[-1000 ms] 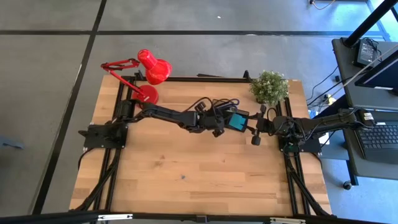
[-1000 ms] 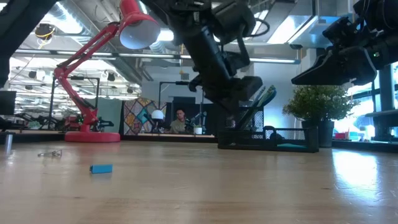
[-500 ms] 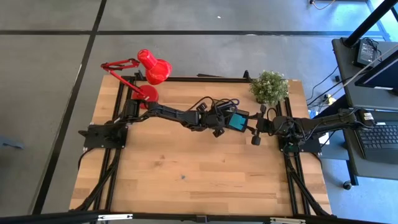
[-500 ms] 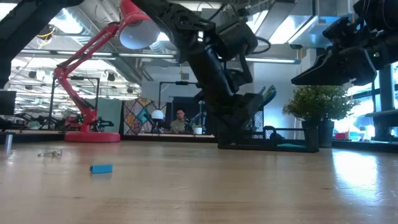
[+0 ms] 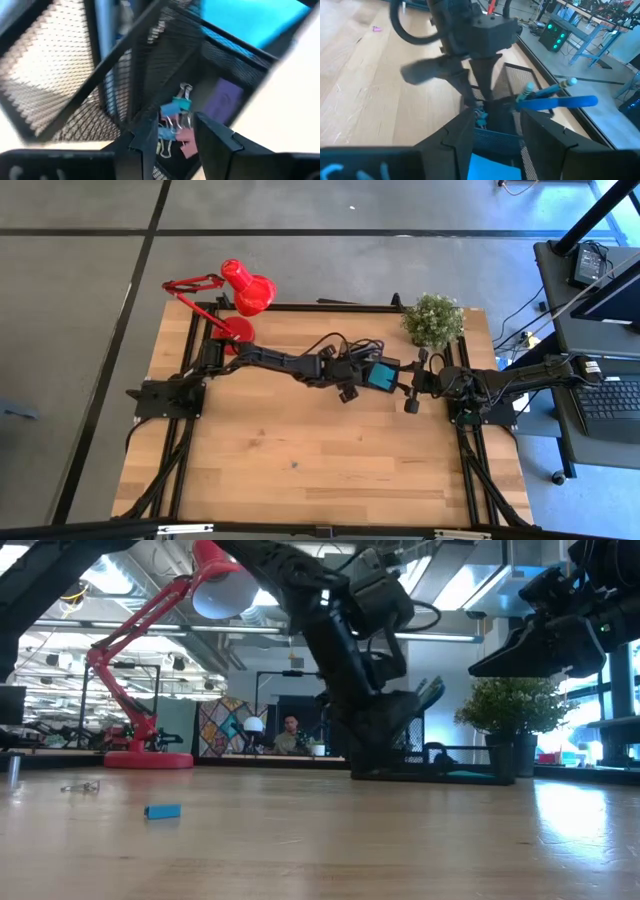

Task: Pick and place office supplies into organizer
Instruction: Put the pink binder clip into the black desk organizer

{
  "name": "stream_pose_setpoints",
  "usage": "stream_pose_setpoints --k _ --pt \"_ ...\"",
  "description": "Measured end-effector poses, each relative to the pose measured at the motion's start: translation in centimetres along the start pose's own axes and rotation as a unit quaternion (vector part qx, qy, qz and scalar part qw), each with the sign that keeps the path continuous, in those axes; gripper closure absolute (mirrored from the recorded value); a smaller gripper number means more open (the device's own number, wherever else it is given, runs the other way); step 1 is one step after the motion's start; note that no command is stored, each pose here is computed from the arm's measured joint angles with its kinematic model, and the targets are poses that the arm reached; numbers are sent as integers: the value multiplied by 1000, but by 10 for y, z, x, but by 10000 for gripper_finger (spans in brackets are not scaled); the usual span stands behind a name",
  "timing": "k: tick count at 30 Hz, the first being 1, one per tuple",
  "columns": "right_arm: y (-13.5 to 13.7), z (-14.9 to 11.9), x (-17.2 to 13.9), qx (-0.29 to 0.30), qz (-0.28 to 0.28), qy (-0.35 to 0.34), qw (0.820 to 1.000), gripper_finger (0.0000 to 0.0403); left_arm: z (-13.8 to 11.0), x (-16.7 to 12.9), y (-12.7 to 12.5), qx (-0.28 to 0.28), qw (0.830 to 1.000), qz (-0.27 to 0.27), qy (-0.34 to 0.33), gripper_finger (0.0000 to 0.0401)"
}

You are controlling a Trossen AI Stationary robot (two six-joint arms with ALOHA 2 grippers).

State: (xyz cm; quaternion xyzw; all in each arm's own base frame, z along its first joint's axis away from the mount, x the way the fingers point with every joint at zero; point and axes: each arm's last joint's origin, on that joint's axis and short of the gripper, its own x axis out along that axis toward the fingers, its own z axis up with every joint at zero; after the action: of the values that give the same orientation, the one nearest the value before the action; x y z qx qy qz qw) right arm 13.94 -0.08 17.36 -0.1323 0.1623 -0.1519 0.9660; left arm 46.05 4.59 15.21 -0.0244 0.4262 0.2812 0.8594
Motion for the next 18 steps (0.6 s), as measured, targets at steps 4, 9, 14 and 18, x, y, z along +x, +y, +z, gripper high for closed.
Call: stream_pose_setpoints --k 4,9,14,18 --pt "0 0 0 0 0 0 1000 241 8 -19 -4 32 996 -44 68 276" --pt "0 0 0 -2 0 0 1000 241 8 -54 -13 85 976 -81 182 274" --pt "0 0 0 -10 0 0 1000 241 -8 -82 -27 73 952 -90 285 273" --pt "0 0 0 -10 0 0 1000 241 -27 -103 -43 71 932 -70 347 273"
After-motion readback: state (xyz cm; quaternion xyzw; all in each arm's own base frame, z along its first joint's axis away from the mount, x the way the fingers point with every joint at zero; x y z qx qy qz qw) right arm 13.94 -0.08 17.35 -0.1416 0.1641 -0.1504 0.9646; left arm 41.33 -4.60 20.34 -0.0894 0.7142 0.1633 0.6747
